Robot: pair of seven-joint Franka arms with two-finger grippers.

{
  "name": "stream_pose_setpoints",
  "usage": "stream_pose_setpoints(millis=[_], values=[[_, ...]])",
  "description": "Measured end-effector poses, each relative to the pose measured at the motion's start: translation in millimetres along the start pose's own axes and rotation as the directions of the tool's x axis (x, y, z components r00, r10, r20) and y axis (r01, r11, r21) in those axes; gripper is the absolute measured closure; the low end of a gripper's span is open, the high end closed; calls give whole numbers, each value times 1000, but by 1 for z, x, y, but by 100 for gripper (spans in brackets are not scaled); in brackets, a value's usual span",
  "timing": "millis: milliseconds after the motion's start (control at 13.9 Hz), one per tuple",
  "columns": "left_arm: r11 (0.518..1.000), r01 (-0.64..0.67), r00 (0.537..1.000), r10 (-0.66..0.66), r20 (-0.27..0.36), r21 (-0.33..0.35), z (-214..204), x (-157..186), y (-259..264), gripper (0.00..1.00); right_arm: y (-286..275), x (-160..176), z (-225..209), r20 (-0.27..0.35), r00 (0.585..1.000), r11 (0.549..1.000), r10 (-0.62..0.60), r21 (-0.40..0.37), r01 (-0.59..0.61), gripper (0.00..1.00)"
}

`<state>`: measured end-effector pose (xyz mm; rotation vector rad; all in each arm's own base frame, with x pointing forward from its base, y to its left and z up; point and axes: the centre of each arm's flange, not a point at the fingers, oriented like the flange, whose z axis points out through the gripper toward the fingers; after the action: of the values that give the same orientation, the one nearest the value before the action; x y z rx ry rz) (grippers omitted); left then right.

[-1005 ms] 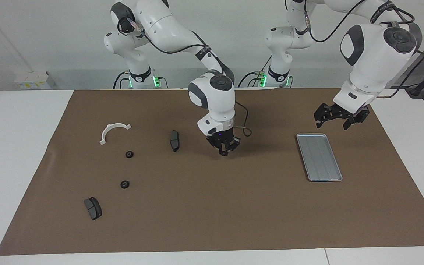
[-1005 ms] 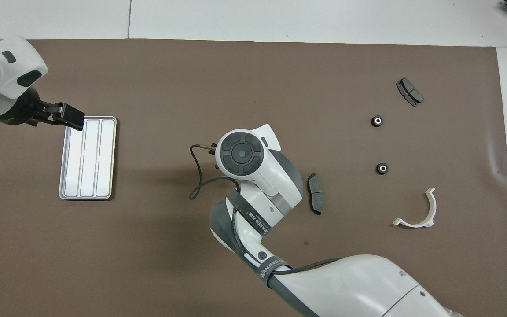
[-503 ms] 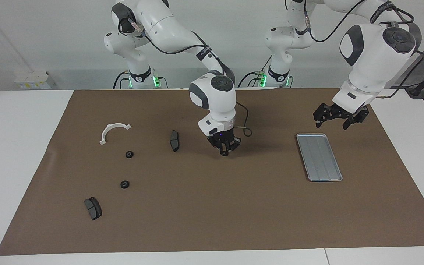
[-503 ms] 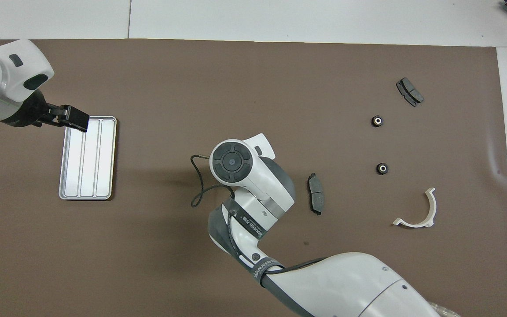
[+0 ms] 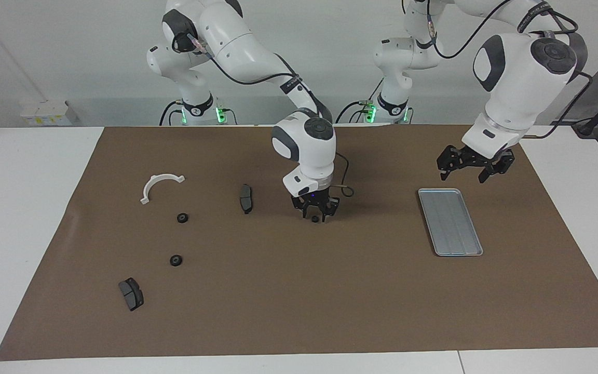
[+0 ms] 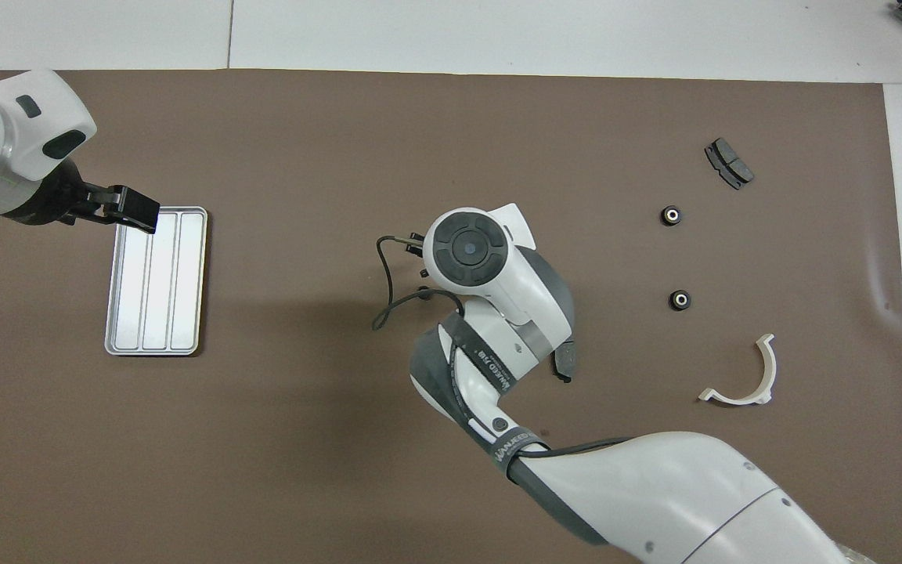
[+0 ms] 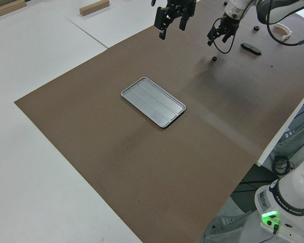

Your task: Pick bearing gear from pile to tray

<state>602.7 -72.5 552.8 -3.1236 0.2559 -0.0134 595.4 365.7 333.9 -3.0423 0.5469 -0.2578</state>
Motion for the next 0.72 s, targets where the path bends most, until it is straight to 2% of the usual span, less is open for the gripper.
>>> stream_pose_setpoints(millis=[215,431,718], values=[[999,41,998,-41,-50,-2,2,5,14,0,60,41,-19,-8,999,998,-53,-18,53,0],[999,50,993,-50,-108,-10,20,6,39,0,120,65,-30,-1,994,993,-109,-45,109,0],[992,113,979,-121,-165,-56,40,-15,137,0,195,88,-31,54,980,981,-191,-33,192,0]])
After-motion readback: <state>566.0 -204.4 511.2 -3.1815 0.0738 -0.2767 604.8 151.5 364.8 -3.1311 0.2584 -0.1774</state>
